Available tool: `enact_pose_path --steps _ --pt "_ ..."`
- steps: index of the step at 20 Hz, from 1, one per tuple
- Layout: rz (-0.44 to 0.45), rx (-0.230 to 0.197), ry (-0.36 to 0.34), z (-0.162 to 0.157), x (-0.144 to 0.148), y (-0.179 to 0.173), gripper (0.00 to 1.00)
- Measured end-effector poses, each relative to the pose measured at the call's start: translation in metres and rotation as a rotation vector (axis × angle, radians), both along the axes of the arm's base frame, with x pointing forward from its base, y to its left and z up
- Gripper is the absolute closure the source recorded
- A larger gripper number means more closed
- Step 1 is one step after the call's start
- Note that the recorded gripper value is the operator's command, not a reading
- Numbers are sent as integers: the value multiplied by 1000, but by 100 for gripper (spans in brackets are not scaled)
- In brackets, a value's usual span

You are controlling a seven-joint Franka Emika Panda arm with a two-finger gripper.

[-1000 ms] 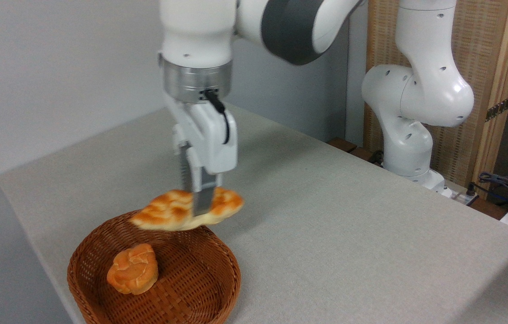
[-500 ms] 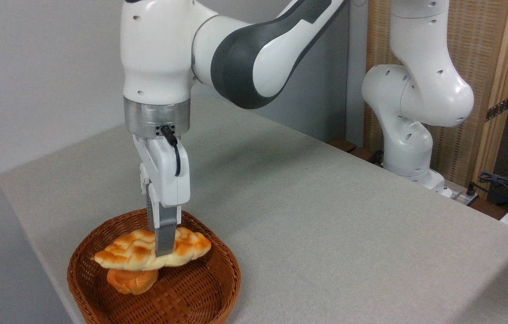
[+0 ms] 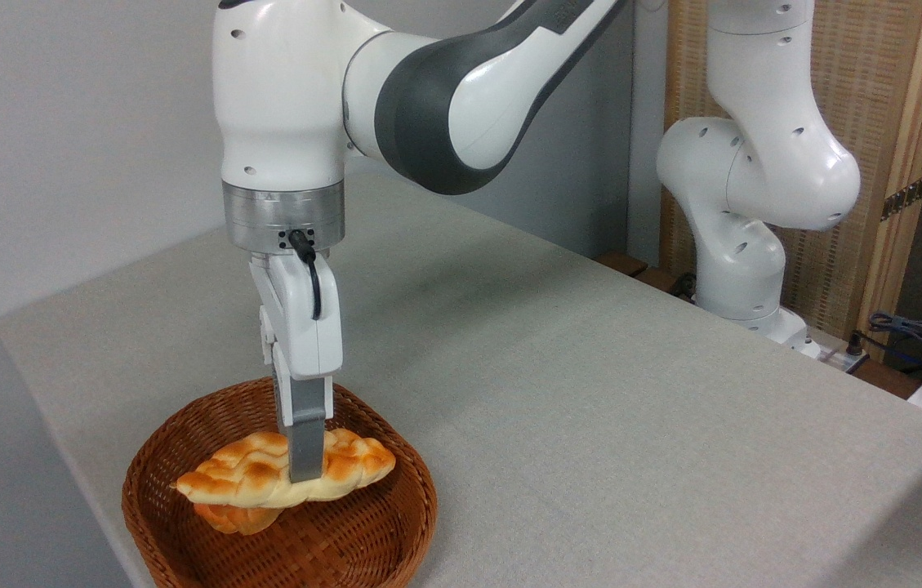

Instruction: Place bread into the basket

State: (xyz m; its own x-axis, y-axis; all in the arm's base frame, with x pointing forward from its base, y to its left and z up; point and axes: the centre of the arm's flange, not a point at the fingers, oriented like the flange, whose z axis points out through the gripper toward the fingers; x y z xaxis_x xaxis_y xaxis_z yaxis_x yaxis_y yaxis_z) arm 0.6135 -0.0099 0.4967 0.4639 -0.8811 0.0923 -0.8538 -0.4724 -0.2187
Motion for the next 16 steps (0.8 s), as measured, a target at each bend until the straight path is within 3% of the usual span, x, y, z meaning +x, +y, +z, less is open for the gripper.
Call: enact_pose_path --steps 10,13,16 --pt "5 -5 -11 6 1 1 0" --pt "41 -63 -41 29 0 4 0" --pt "157 -138 24 61 -14 8 0"
